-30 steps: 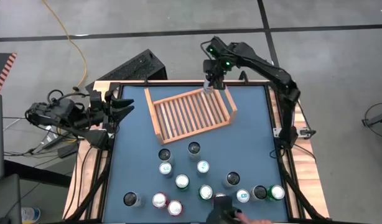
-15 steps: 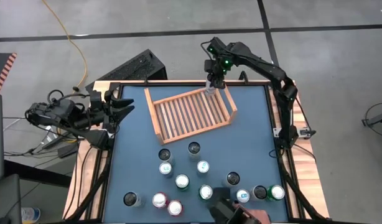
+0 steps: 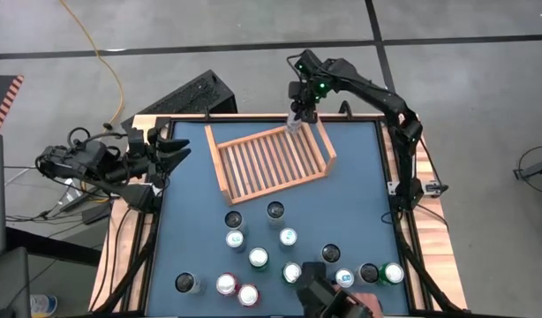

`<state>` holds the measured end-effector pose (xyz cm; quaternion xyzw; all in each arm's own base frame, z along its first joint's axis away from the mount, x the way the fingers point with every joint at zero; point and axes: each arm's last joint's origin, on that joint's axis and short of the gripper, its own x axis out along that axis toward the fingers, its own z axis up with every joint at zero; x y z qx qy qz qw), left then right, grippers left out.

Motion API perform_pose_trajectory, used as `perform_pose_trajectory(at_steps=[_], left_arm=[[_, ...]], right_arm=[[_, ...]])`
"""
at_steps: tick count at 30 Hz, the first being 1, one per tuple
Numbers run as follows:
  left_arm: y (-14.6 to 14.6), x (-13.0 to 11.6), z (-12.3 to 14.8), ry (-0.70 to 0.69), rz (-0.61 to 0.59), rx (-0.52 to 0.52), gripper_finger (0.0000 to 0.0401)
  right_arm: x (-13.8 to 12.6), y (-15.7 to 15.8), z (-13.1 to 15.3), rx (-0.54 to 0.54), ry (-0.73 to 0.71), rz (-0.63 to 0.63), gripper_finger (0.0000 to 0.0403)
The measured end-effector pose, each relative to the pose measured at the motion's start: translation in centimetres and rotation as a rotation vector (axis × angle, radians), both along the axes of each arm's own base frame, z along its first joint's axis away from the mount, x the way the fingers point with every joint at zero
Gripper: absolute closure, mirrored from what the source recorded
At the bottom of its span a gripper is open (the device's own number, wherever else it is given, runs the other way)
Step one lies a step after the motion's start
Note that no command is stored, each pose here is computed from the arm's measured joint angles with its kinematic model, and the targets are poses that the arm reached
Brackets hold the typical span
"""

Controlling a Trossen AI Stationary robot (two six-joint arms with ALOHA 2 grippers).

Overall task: Place canned beverage on shelf
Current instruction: Put the white-blue soda can on the shelf, then put the white-blue soda can on the shelf aligned with the other white-blue soda can

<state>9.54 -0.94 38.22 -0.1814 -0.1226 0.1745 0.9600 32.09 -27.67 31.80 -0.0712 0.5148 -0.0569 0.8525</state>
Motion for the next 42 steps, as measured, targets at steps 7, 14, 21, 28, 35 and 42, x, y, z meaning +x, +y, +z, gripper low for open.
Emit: perform_pose_trajectory(at_steps=[7,14,21,28,35,42], left_arm=[[0.0,0.0,0.0,0.003,0.001,0.003,0.0236],[0.1,0.0,0.0,0.005,0.040,-0.005,0.0236],[0.1,0.0,0.0,0.006,0.044,-0.006,0.0236],[0.1,0.0,0.0,0.006,0.044,-0.006,0.0236],[0.1,0.0,0.0,0.006,0.043,-0.006,0.0236],[0.1,-0.1,0.0,0.006,0.043,-0.006,0.0236]], right_arm=[[0.1,0.3,-2.8,0.039,0.073,-0.004,0.0262],[0.3,0.2,-2.7,-0.027,0.079,0.010,0.0262],[0.1,0.1,-2.7,-0.026,0.090,0.004,0.0262],[0.2,0.0,-2.7,-0.031,0.082,0.002,0.0207],[0.1,0.0,-2.6,-0.025,0.075,-0.019,0.0164],[0.5,0.4,-2.1,-0.026,0.052,-0.001,0.0169]])
